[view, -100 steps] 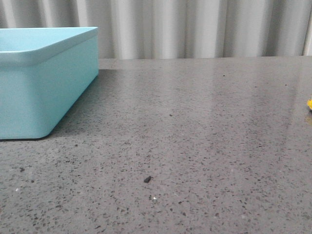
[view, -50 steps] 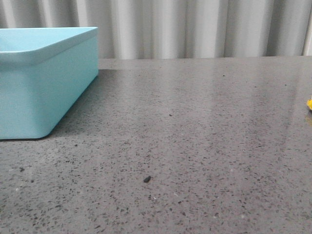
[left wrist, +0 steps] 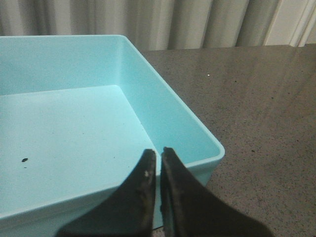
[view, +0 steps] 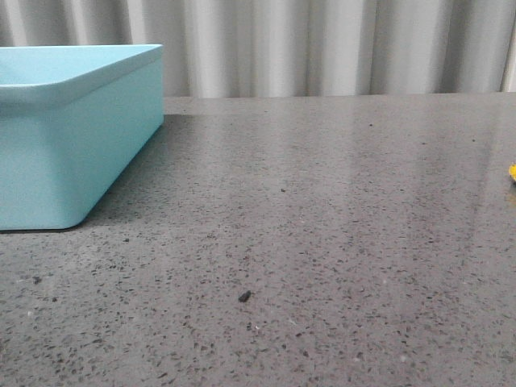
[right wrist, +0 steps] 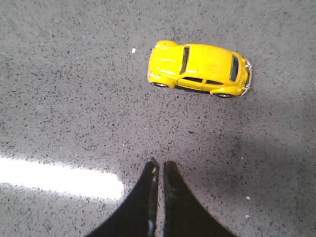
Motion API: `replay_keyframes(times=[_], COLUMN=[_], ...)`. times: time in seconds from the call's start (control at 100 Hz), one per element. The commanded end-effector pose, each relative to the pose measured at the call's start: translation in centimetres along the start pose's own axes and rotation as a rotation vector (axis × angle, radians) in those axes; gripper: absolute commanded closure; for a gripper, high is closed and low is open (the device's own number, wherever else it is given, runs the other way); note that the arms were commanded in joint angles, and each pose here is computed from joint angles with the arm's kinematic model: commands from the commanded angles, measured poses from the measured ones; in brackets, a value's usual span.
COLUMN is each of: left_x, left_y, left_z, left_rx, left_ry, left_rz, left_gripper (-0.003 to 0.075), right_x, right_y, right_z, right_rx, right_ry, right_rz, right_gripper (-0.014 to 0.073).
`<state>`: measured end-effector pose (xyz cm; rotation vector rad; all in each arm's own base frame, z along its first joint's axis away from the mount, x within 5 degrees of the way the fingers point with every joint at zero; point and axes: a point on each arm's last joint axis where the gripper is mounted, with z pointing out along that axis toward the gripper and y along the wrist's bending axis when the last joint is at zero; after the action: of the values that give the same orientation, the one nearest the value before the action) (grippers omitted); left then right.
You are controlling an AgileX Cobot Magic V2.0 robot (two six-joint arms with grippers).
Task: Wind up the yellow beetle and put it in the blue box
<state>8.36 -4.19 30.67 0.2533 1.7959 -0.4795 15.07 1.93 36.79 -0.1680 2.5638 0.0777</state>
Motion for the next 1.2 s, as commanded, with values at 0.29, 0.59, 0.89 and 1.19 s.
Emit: replay_keyframes(times=[0.29,0.59,0.89,1.19], left_x=[-1.5,-1.1,-1.1,-1.1], left_y=[-0.1,-0.3,-0.3,-0.3], left_z=[-0.1,-0.1,-0.1,-0.1], left_rx=[-0.001,0.017,0.017,0.019], left_ry=[-0.065,-0.026,-0.026,-0.020], left_rz=[-0.012,-0.011,-0.011,-0.011], left_gripper=[0.0741,0.0741,0.0741,0.0741], right_x=[-4.5,-5.2,-5.8,-6.2], right_y=[-0.8,-2.4,-2.5,-2.9], right_z=[3.6,5.2,5.2,6.5], right_rx=[0.026,0.060,0.074,0.082], right_ry=[0.043,0.068,0.007,0.023], right_rz=[0.020,0.079,0.071,0.073], right_gripper=[0.0648,0.0648,0.0648,0.0648])
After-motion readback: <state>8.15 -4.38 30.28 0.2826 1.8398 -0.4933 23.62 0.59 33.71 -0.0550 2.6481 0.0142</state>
